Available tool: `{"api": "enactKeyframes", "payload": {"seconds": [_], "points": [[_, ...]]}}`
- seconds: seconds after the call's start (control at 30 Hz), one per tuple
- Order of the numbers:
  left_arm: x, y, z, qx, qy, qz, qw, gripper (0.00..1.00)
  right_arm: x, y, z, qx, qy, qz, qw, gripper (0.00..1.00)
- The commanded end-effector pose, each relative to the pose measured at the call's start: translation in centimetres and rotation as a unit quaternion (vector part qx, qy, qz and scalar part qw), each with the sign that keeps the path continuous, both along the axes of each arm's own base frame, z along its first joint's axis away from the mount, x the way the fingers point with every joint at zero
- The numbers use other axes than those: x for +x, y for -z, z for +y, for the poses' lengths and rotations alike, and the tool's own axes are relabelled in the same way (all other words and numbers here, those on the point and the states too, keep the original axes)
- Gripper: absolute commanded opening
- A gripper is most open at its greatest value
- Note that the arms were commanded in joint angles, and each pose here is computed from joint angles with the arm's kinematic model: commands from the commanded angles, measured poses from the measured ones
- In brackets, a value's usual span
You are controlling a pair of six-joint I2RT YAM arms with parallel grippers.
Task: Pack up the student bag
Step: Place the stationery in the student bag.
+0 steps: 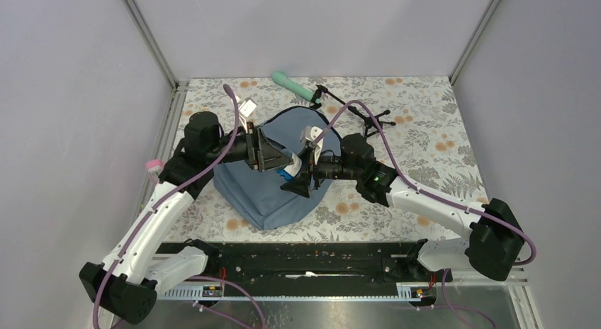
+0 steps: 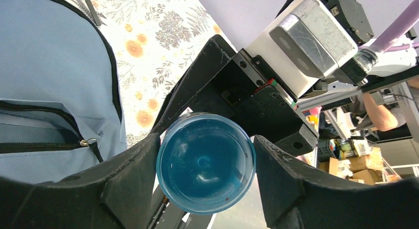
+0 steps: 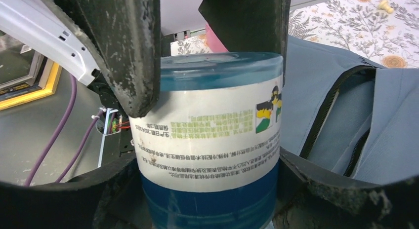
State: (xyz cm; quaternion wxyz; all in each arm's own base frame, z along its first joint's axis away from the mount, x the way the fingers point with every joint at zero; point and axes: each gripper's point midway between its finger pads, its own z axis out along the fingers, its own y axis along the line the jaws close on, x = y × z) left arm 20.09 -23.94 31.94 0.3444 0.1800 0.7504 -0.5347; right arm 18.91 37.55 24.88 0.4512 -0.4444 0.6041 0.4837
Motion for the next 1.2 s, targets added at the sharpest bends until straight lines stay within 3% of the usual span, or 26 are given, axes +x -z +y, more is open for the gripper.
{"api": "enactKeyframes", "payload": {"seconds": [0.0,0.03,0.1,0.37,0.57,0.83,0.97,1.07,1.17], "points": [[2.4,-1.0,0.9,0.028,-0.052,-0.051,0.997,0.77,1.1,-3.0,-0.7,0.025,0.047,-0.035,0.998,0.32],[2.8,-0.8,1.3,0.042,-0.067,-0.053,0.995,0.89,1.4,-2.5,-0.9,0.017,0.057,-0.031,0.998,0.31],[3.6,-0.1,2.3,0.075,-0.097,-0.060,0.991,0.98,2.1,-1.3,-1.2,0.001,0.078,-0.020,0.997,0.30],[8.6,3.5,9.0,0.206,-0.306,-0.044,0.928,0.99,4.5,2.3,-2.1,-0.047,0.132,0.044,0.989,0.26],[11.6,6.9,10.0,0.286,-0.326,-0.005,0.901,0.97,6.0,2.6,-2.5,-0.064,0.163,0.061,0.983,0.30],[14.3,10.3,9.3,0.348,-0.310,0.026,0.884,0.96,6.5,3.4,-2.8,-0.087,0.179,0.065,0.978,0.32],[14.7,11.2,8.4,0.356,-0.293,0.033,0.887,0.96,6.8,3.5,-3.3,-0.115,0.183,0.056,0.975,0.32],[14.8,11.9,8.1,0.364,-0.281,0.035,0.887,0.90,6.9,3.5,-3.3,-0.121,0.183,0.052,0.974,0.32],[14.4,12.3,8.3,0.374,-0.274,0.035,0.885,0.69,7.1,3.7,-3.1,-0.133,0.177,0.050,0.974,0.32]]}}
